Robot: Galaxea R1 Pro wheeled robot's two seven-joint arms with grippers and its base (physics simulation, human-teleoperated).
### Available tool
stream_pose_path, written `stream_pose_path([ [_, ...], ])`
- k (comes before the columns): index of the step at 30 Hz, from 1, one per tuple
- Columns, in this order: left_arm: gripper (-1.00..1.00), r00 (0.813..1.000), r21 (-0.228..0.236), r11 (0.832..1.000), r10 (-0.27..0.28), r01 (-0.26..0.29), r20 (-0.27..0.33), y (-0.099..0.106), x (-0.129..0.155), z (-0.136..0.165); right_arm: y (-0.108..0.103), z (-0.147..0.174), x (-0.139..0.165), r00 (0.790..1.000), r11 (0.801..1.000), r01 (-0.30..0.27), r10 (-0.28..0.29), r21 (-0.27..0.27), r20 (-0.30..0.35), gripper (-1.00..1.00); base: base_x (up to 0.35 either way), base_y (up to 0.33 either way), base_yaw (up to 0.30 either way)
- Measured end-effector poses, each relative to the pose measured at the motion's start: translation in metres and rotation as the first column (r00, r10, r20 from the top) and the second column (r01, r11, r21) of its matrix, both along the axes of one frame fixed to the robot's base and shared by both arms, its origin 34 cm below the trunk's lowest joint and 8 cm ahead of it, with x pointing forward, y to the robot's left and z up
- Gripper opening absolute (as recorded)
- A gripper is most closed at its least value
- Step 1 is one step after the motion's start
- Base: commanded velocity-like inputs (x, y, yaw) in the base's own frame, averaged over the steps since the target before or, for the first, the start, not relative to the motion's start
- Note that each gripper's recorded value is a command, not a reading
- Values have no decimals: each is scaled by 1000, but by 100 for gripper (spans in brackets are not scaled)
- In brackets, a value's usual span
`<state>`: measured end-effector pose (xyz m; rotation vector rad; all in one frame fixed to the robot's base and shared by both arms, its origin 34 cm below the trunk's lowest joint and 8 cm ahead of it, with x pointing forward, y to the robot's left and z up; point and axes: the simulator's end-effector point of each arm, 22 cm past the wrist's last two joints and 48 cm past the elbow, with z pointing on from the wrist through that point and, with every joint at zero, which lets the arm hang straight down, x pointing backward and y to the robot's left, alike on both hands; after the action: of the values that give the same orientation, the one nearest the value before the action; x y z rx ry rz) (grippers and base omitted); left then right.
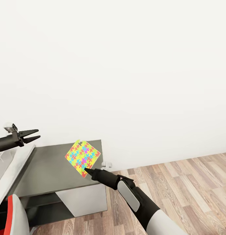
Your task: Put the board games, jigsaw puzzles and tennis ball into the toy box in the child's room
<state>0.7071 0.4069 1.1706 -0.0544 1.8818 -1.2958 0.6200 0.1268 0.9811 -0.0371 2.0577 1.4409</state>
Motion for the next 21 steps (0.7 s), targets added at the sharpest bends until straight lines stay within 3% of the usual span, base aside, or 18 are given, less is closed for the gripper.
stream_pose_path([
  [21, 100, 999, 0, 1000, -1, 1, 34, 0, -6, 20, 1, 17, 0, 999, 1000, -2, 2, -1, 35, -100, 0, 0, 0],
])
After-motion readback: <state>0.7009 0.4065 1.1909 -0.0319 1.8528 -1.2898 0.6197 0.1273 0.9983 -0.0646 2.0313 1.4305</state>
